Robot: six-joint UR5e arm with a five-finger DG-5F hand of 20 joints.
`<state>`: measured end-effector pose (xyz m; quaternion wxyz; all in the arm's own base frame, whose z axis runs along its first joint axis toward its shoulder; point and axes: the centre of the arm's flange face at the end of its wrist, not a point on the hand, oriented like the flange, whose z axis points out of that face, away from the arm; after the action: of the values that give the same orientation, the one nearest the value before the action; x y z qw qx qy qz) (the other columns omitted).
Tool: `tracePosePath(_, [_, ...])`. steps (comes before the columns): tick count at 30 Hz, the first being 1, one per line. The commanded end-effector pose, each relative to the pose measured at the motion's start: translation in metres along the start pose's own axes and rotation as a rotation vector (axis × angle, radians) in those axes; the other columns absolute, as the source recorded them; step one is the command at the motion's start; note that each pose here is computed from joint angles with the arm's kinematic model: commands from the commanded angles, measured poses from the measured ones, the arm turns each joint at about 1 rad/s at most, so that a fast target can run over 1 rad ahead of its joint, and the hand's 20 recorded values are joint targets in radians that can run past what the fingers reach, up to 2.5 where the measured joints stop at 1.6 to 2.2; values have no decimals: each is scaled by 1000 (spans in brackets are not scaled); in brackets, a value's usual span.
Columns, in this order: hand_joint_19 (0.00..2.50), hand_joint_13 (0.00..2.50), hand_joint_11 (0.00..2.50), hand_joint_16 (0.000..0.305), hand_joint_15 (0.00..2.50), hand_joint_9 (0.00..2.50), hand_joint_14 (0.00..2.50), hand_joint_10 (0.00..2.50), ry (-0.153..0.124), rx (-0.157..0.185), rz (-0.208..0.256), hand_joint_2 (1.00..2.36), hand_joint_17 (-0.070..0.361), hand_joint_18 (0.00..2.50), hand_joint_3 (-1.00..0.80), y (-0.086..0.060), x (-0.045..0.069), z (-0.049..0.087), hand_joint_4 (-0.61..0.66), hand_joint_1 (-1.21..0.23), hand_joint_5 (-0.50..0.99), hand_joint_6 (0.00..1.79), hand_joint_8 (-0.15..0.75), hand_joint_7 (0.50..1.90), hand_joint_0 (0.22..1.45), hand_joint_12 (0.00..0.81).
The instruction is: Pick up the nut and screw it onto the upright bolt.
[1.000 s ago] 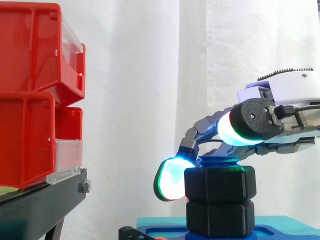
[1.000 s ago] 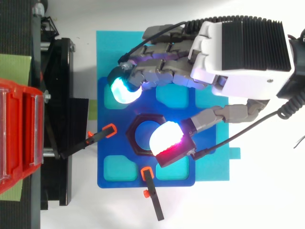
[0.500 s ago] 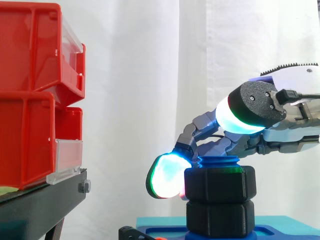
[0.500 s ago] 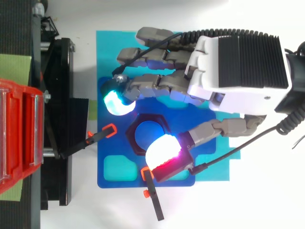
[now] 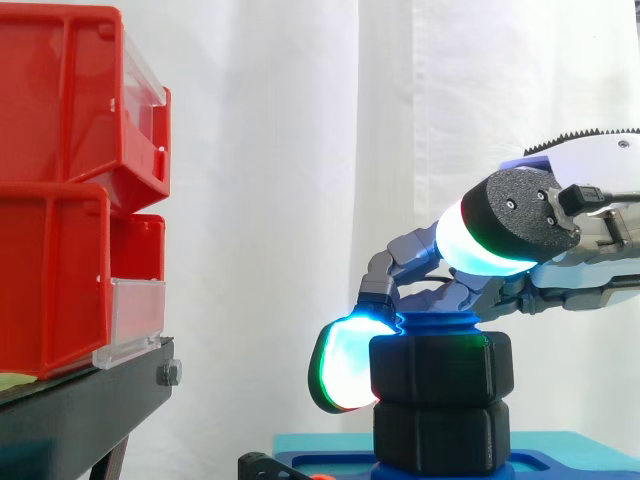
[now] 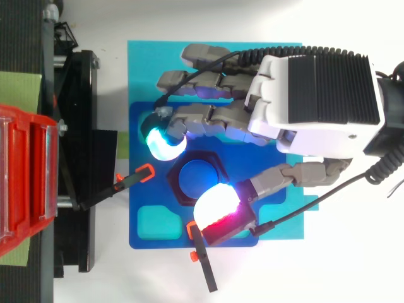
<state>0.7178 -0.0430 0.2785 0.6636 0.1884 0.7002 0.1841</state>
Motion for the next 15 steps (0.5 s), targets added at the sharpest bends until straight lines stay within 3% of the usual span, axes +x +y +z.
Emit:
tracePosePath(1, [0,318,0,41,0,703,0,0,0,0,1,1000,91,19,-500,0,0,0,202,-261,-18,504,265,1153,489,304])
tracePosePath(5, [0,390,0,39,0,816,0,0,2,-4,1,1000,87,101,-500,0,0,0,169,-310,16,502,265,1261,497,292])
tracePosePath(15, [0,485,0,32,0,1054,0,0,-1,2,1,1000,73,197,-500,-4,-2,0,118,-395,48,502,256,1322,508,271])
